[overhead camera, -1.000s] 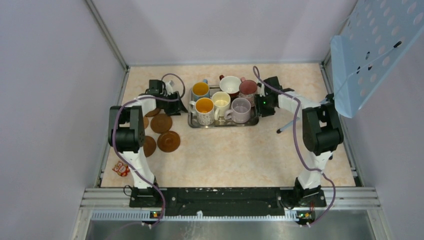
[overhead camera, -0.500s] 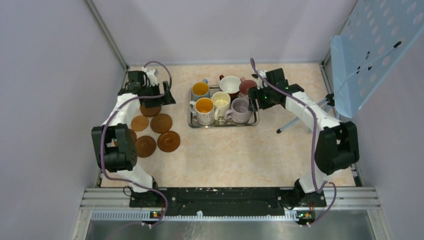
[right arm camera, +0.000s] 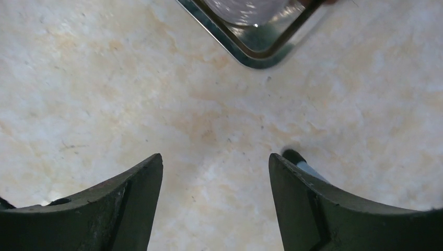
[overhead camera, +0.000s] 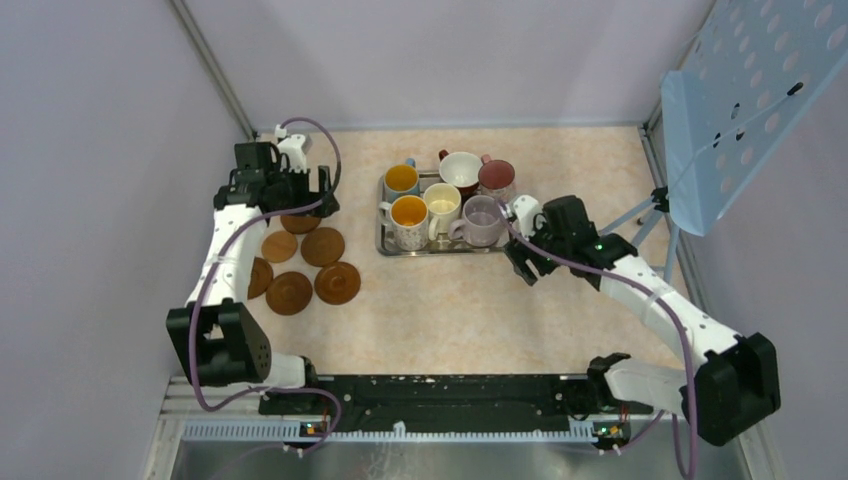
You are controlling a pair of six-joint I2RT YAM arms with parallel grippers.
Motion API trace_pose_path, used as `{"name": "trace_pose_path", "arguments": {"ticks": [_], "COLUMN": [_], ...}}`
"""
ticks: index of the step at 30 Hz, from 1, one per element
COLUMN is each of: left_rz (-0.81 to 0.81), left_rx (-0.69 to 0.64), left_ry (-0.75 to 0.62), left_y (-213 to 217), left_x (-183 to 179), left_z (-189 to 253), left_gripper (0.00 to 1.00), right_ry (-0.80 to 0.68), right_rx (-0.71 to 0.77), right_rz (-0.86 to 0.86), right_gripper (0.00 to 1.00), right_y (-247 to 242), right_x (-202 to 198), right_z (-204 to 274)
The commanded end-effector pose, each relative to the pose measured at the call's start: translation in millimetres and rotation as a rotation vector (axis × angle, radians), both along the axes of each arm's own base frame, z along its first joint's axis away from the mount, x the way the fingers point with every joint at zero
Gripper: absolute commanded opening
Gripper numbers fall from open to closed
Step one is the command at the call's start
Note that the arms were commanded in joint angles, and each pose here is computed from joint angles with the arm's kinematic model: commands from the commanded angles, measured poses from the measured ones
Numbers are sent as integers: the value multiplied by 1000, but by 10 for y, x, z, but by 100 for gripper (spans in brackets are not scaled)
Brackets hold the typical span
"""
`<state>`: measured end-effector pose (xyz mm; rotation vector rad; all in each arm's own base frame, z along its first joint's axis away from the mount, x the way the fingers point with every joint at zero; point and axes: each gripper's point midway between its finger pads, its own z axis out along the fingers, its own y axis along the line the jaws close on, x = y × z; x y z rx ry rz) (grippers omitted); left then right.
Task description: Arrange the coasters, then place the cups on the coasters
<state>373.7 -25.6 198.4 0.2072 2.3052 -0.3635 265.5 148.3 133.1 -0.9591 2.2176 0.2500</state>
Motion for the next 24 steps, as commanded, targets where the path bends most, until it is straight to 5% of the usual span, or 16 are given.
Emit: {"name": "trace_pose_path", "arguments": {"ticks": [1,13,19,24], "left_rz": [-17,189,268,285], "left_rx": [85,90,168,220], "left_ry": [-33,52,161,270], "left_y": [130,1103,1658,1832], "left_x": [-98,235,194,109], "left_z": [53,-122,-357,-659], "left_gripper": [99,89,71,66], "right_ry": [-261,-227,-221,-173], "right_rx": [-54,35,1,1], "right_rz": [-5,31,128,94], "right_gripper": [75,84,86,86], "right_y": [-196,-148,-159,-148], "right_x": [161,-105,-202,-157], "right_z": [422,518,571,565]}}
